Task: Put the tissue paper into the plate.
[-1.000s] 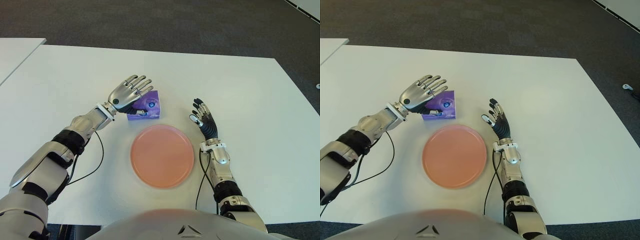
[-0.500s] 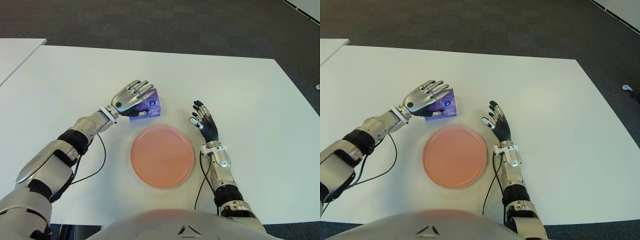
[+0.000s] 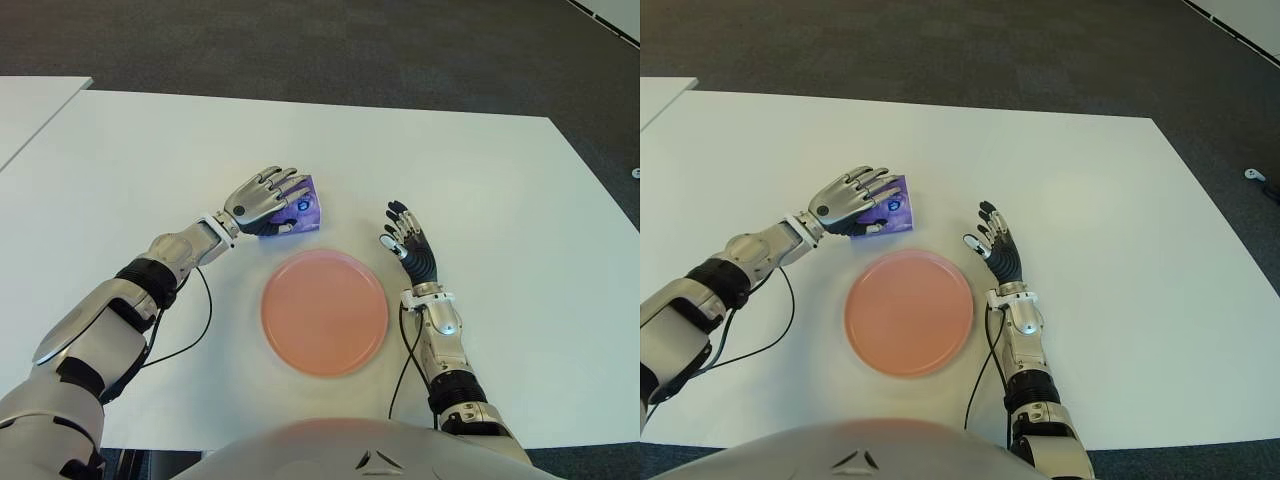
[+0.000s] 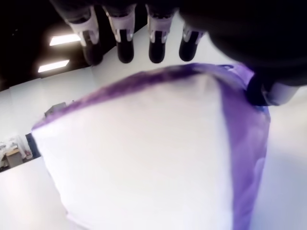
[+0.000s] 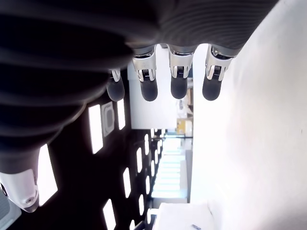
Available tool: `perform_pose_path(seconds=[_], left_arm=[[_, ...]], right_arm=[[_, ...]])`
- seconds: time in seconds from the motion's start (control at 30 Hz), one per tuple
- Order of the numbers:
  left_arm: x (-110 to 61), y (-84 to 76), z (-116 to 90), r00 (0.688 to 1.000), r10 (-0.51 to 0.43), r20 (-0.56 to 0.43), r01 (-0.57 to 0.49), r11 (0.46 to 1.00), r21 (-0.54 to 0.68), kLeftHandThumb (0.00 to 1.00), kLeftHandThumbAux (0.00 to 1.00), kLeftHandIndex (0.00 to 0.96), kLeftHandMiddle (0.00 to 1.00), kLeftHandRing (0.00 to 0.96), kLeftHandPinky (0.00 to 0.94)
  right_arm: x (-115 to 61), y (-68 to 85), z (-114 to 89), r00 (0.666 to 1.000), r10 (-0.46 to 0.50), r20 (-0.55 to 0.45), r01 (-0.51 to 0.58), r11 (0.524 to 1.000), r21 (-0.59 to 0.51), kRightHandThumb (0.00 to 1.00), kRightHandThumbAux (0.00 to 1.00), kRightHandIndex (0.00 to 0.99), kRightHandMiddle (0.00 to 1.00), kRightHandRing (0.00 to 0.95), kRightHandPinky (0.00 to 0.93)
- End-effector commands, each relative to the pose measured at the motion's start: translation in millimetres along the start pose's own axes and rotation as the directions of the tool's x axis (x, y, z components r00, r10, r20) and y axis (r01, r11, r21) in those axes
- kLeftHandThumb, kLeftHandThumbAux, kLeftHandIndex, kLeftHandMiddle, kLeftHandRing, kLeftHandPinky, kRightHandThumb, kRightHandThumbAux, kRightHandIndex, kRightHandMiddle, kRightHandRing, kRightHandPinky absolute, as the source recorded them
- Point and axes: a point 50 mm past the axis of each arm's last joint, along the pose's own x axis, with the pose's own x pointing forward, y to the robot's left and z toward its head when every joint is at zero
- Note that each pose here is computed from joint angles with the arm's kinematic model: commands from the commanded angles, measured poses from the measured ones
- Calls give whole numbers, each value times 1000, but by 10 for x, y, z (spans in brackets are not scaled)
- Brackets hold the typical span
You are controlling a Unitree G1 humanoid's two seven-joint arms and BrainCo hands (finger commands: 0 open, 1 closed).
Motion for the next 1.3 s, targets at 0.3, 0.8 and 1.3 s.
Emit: perform_pose_path(seconds=[0.3,0.8,1.3], left_arm=[[-39,-110,23,994,-109,-6,109,994,-28,38,271,0,0,0,0],[-78,-83,-16,996,-84,-22,82,993,-81,35,275,0,0,0,0],[-110,-14,-50,994,-104,-34,95,974,-206,72,276,0,0,0,0]], right_arm=[[-286,-1,-357,981,-26,-191,35,998,47,0,560,0,0,0,0],[-290,4,-380,983,1,-186,8,999,46,0,543,0,0,0,0],[-280,28,-362,983,12,-181,-5,999,44,0,549,0,0,0,0]])
